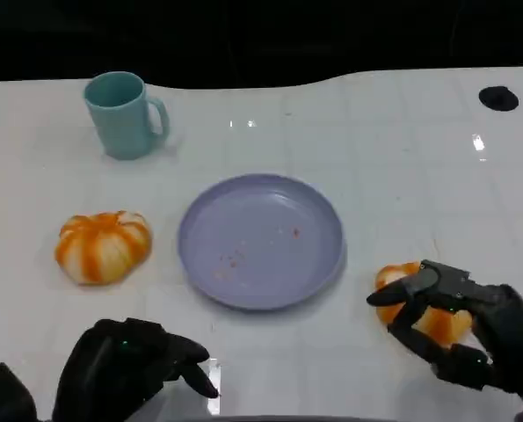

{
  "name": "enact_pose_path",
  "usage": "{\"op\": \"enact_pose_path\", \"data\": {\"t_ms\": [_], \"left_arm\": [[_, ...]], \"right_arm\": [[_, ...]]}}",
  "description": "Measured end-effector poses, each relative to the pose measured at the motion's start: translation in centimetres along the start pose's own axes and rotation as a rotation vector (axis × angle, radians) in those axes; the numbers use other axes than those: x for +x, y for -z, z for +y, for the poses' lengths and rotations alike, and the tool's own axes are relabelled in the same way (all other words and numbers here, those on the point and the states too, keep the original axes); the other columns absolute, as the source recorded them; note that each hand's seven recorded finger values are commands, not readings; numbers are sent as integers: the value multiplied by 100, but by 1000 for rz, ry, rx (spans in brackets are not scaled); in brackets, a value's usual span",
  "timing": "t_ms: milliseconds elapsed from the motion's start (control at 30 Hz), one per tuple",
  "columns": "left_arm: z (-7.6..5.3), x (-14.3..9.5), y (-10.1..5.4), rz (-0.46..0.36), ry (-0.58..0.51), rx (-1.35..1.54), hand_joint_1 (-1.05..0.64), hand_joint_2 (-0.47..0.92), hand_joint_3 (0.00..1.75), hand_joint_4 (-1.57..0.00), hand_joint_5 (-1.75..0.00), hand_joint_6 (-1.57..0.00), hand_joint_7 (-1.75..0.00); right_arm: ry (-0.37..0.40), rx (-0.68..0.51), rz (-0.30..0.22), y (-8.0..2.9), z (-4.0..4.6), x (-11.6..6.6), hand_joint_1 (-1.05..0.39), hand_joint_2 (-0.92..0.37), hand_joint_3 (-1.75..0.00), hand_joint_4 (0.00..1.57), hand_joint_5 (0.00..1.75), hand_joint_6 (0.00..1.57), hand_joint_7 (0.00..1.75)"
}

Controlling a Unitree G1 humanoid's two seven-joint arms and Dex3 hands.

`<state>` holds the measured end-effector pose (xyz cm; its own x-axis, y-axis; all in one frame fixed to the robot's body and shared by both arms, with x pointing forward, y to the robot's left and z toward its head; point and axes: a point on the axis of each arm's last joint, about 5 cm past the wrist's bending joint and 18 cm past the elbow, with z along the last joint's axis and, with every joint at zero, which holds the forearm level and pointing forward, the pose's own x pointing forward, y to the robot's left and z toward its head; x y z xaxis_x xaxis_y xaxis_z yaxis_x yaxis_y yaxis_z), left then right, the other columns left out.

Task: Grasp the bread from the table and place it into the plate.

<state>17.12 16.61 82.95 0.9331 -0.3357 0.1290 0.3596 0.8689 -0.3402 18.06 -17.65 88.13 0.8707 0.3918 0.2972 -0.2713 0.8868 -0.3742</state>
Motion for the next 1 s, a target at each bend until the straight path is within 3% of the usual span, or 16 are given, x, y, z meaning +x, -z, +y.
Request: {"op": "enact_pose_path", "data": {"t_ms": [133,367,533,733,1000], "left_arm": [[0,0,0,0,0,0,-97,87,0,-121,-92,-156,0],[-4,4,-8,1,3,-1,-97,87,0,-120,-93,-156,0],[-8,6,-6,2,6,-2,-98,87,0,-121,-93,-157,-1],[-25,16,-10,0,11,-6,-97,86,0,-121,-92,-157,-1],[-48,27,-4,0,14,-18,-97,86,0,-122,-91,-156,0]], "right_arm": [[-61,-163,28,-57,-111,21,-51,-92,-16,38,39,47,13],[-150,-459,41,-151,-253,38,-57,-92,-10,22,25,33,2],[-207,-668,80,-198,-317,50,-59,-91,-5,17,21,32,1],[-251,-821,160,-247,-314,90,-57,-89,-1,16,19,31,0],[-321,-906,242,-159,-218,184,-56,-92,-2,21,20,35,1]]}}
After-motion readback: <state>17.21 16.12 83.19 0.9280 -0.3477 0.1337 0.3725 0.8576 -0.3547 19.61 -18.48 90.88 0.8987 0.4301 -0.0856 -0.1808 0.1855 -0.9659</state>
